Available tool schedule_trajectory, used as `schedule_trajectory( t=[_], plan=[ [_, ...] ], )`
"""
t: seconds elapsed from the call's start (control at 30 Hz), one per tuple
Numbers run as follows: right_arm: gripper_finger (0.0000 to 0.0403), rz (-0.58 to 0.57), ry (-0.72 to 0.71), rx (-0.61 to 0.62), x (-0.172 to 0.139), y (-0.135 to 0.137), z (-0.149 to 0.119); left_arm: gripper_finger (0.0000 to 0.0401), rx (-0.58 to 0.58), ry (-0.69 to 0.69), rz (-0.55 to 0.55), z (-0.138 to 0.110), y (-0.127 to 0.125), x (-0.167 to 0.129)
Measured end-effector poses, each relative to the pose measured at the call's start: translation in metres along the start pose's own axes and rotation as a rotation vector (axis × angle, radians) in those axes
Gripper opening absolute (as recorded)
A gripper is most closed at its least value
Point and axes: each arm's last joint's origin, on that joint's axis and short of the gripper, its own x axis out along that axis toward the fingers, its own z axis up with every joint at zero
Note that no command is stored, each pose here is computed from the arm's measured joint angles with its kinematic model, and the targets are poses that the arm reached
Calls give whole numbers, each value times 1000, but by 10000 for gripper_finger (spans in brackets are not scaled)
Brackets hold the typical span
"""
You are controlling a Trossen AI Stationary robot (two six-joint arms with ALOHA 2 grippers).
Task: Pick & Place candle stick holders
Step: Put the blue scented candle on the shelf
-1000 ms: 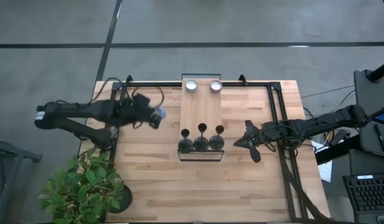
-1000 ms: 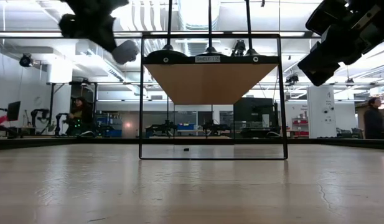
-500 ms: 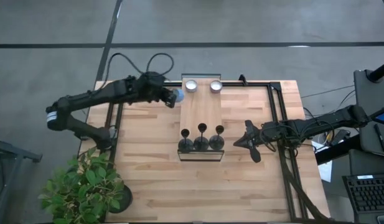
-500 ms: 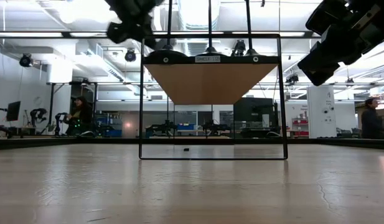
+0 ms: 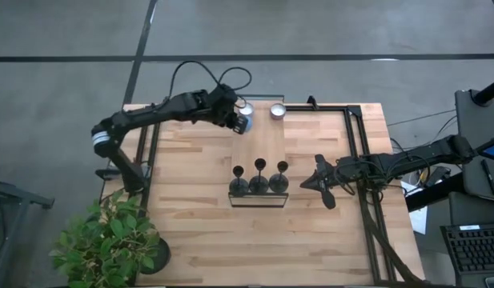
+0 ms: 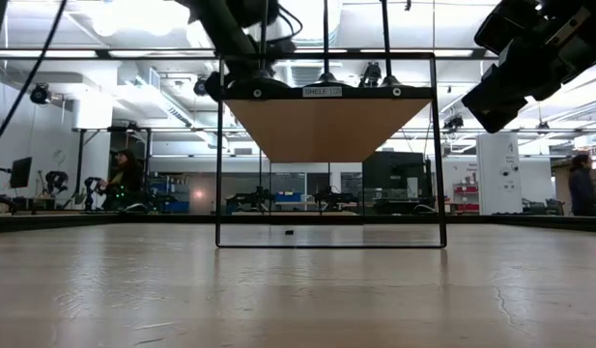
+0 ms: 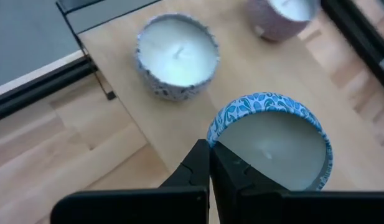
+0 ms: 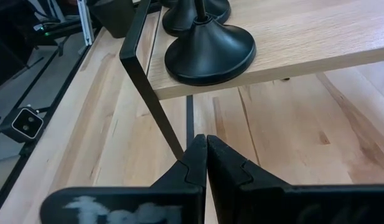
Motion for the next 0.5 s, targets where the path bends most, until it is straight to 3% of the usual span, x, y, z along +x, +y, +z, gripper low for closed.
schedule_trajectory(
  t=[0.5],
  plan=[
    [8, 0, 1, -2, 0, 0, 0, 0, 0, 73, -14, 1, -4, 27]
  ],
)
